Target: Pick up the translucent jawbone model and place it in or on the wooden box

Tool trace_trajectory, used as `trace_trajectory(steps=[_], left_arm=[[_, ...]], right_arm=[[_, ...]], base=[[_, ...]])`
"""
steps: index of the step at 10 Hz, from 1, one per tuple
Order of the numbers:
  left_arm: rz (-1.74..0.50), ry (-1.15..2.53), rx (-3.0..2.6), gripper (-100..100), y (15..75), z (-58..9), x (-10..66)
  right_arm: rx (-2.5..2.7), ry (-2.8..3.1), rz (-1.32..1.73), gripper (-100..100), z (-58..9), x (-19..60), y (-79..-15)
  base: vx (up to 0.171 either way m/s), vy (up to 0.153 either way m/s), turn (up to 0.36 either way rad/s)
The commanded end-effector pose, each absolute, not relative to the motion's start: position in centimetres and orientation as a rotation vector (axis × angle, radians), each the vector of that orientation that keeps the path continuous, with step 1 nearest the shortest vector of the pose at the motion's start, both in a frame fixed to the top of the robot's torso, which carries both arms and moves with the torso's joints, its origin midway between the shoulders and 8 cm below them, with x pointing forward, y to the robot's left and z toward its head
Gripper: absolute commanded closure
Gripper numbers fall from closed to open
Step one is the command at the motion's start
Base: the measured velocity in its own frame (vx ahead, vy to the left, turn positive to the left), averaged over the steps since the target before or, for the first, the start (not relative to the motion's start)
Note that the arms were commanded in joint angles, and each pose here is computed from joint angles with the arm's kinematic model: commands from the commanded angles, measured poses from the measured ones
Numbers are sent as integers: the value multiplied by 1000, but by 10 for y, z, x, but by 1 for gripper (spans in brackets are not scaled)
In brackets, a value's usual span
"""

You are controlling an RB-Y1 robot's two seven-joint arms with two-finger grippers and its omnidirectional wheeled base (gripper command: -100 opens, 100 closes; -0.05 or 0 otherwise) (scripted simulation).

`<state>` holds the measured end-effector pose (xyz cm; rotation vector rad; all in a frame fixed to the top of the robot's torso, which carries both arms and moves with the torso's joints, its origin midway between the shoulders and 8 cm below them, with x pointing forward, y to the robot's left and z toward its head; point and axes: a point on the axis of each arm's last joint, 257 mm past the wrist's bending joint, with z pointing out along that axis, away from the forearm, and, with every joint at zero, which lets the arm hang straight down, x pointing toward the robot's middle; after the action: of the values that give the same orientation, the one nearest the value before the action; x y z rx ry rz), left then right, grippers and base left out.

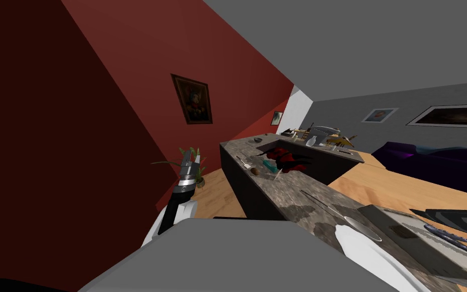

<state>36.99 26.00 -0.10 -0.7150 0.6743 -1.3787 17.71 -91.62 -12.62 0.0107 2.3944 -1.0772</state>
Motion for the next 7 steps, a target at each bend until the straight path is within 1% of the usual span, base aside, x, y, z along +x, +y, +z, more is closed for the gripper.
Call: trace_trajectory(steps=[1, 2, 7], left_arm=[[-1379, 674, -715, 0, 260, -1, 370], [-1379, 674, -715, 0, 260, -1, 370], [-1379, 674, -715, 0, 260, -1, 370]], right_arm=[[11, 2394, -1077, -100, -126, 177, -916], [8, 2396, -1074, 0, -126, 177, -916], [8, 2396, -1074, 0, -126, 177, -916]], base=[[10, 12, -20], [0, 0, 0], [0, 0, 0]])
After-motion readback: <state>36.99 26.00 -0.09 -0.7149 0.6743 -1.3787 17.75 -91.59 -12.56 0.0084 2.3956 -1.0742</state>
